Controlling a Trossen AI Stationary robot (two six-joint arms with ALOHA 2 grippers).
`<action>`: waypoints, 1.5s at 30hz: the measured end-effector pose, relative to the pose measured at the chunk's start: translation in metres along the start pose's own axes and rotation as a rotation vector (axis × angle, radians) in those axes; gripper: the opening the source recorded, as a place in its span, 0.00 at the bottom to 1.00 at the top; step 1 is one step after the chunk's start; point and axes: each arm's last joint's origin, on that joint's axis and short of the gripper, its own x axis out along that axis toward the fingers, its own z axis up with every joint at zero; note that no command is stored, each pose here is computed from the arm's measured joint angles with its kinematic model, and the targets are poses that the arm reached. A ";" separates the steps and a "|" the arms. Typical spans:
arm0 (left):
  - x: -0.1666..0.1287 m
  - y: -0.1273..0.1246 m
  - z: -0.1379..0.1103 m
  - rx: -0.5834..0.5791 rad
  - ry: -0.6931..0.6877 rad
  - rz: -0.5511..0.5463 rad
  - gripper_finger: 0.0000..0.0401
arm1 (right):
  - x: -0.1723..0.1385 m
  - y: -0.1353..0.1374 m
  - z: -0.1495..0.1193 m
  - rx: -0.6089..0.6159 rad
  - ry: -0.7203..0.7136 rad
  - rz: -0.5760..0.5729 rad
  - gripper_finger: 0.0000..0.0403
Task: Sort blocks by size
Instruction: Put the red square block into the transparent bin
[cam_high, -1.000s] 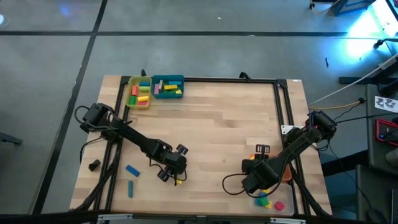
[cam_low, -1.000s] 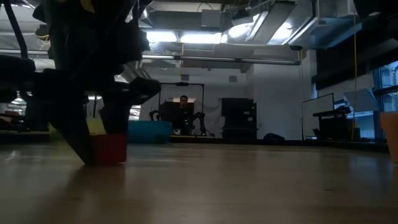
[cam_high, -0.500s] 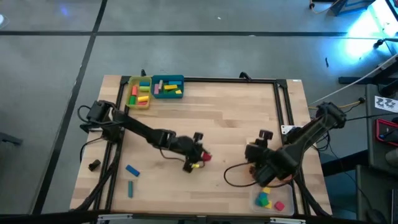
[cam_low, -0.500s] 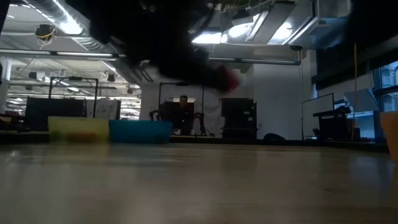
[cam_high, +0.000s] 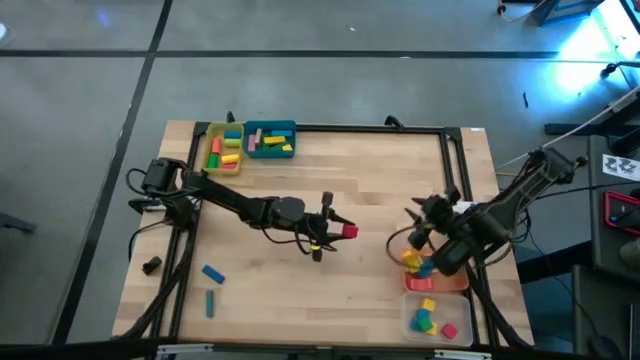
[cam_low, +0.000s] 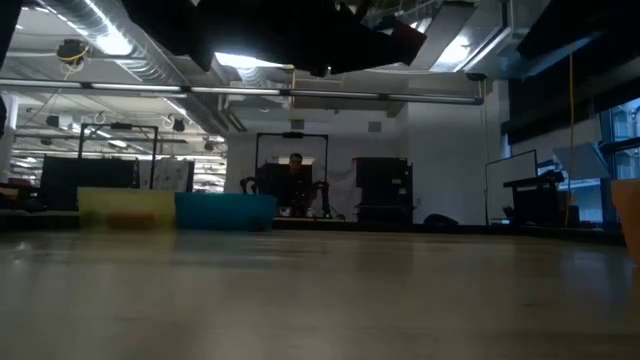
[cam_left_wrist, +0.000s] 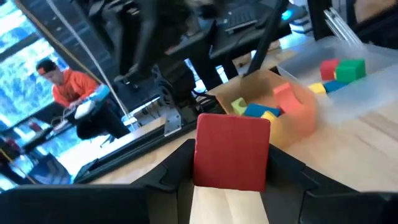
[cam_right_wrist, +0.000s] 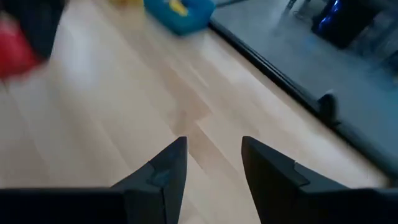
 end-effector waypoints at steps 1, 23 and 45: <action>0.000 0.000 0.000 0.015 0.002 -0.002 0.32 | 0.000 -0.006 -0.002 0.065 -0.029 0.021 0.38; 0.000 0.014 0.008 0.079 -0.107 0.088 0.33 | 0.084 0.006 -0.008 0.367 -0.386 0.768 0.38; -0.002 0.007 0.017 0.158 -0.157 0.098 0.33 | 0.101 0.020 0.001 0.293 -0.474 0.959 0.38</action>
